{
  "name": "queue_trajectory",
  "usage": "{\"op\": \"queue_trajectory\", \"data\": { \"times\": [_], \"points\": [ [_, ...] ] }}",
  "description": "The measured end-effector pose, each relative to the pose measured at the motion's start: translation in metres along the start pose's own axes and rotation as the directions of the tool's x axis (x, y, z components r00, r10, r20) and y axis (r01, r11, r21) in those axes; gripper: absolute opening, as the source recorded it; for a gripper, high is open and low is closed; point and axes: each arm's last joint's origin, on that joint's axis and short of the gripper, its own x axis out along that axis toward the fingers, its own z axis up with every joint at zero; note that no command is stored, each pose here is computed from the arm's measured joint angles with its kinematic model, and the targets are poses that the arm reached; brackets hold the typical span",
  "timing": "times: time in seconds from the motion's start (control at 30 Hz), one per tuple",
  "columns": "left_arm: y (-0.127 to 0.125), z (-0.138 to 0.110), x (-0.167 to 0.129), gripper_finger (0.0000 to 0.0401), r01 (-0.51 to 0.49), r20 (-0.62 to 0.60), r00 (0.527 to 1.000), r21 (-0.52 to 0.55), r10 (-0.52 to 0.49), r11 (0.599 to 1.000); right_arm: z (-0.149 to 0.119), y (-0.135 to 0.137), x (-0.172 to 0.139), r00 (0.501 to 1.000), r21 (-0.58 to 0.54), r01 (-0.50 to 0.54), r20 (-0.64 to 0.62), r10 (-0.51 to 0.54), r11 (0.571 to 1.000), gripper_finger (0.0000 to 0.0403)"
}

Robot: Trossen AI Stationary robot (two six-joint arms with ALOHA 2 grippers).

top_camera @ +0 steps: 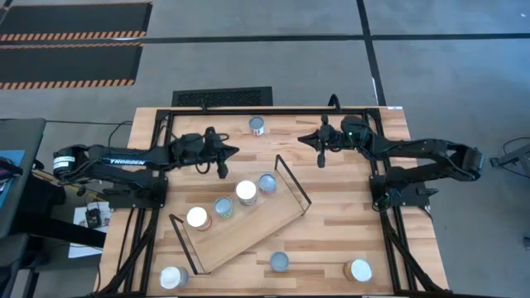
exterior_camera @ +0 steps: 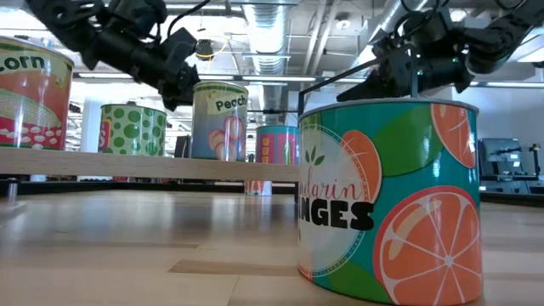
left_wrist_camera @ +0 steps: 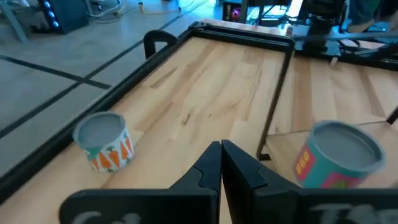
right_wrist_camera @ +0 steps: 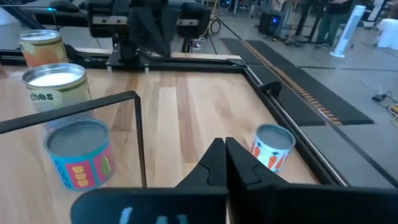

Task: Pick and place cans onto a shelf
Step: Put the canned carrot on the shelf

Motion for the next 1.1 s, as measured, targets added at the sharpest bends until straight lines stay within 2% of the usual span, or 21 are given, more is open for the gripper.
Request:
{"op": "queue_trajectory", "data": {
  "times": [0.2,0.37,0.47,0.63,0.8,0.97,1.1],
  "points": [
    [0.011,0.014,0.020,0.0000,0.044,-0.060,0.997,-0.003,-0.044,0.999,-0.004,0.000,0.003,1.000,0.011,-0.007,-0.017,0.008,1.000,0.0003],
    [0.004,0.009,0.045,0.0000,0.126,-0.130,0.985,0.071,-0.116,0.989,-0.005,0.004,-0.009,1.000,0.007,0.003,0.009,-0.003,1.000,0.0004],
    [0.008,0.007,0.058,0.0000,0.098,-0.151,0.985,0.092,-0.083,0.991,-0.007,0.005,-0.019,0.999,0.007,0.032,0.017,-0.032,0.999,0.0003],
    [0.025,0.014,0.079,0.0000,0.025,-0.193,0.981,0.055,-0.014,0.998,-0.007,0.008,-0.033,0.997,0.002,0.049,0.055,-0.049,0.999,0.0007],
    [0.049,0.024,0.106,0.0008,-0.074,-0.329,0.940,0.070,0.093,0.995,-0.010,0.011,-0.038,0.997,-0.001,0.050,0.063,-0.050,0.999,0.0004],
    [0.055,0.028,0.133,0.0052,-0.041,-0.407,0.906,0.187,0.115,0.982,-0.013,0.011,-0.038,0.998,0.006,0.044,0.041,-0.044,0.999,0.0006],
    [0.060,0.032,0.147,0.0101,-0.093,-0.394,0.900,0.240,0.185,0.966,-0.014,0.012,-0.038,0.999,0.010,0.041,0.027,-0.041,0.999,0.0009]
  ]
}}
